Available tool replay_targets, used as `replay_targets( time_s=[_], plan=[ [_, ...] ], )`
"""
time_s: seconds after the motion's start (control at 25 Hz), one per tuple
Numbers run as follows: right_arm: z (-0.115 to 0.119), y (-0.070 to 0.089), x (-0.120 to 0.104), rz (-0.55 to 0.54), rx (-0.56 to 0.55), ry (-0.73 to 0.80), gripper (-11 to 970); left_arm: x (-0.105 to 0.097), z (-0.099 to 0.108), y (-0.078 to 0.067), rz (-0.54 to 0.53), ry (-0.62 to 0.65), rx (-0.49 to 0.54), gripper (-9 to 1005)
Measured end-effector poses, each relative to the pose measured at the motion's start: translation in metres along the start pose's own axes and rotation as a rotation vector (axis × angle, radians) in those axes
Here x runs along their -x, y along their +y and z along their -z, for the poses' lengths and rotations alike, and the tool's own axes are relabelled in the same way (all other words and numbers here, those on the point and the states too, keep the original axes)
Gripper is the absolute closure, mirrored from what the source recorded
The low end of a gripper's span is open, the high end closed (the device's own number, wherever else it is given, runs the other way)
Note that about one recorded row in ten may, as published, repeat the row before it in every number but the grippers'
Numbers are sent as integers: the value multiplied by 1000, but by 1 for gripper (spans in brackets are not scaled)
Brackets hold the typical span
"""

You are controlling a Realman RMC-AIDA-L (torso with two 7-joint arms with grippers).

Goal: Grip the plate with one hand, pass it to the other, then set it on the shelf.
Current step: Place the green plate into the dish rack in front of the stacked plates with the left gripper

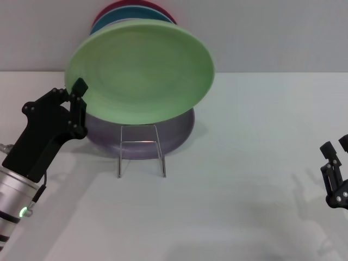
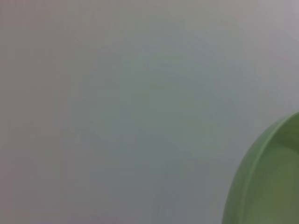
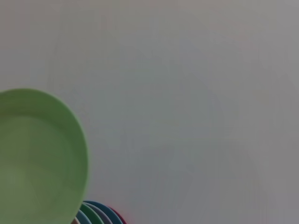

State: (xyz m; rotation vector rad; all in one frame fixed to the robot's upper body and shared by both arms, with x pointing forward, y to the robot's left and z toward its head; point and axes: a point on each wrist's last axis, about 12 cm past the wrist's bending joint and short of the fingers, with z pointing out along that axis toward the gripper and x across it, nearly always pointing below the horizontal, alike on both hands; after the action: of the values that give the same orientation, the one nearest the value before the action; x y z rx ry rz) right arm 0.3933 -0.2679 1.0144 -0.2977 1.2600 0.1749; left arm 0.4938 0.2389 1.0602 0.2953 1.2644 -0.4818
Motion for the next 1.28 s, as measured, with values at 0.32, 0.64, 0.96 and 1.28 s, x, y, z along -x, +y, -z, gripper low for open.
replay_targets(
  time_s=[0.32, 0.64, 0.96, 1.28],
  plan=[
    [0, 0, 0, 0, -4, 0, 666, -6, 8, 9, -9, 40, -8, 881],
    [0, 1, 1, -2, -6, -6, 666, -12, 17, 17, -52, 64, -23, 870],
    [-1, 2, 1, -5, -1, -10, 667, -21, 20, 20, -84, 118, -19, 858],
    [-1, 3, 1, -9, 6, -11, 667, -28, 25, 20, -103, 161, -21, 847]
  ],
)
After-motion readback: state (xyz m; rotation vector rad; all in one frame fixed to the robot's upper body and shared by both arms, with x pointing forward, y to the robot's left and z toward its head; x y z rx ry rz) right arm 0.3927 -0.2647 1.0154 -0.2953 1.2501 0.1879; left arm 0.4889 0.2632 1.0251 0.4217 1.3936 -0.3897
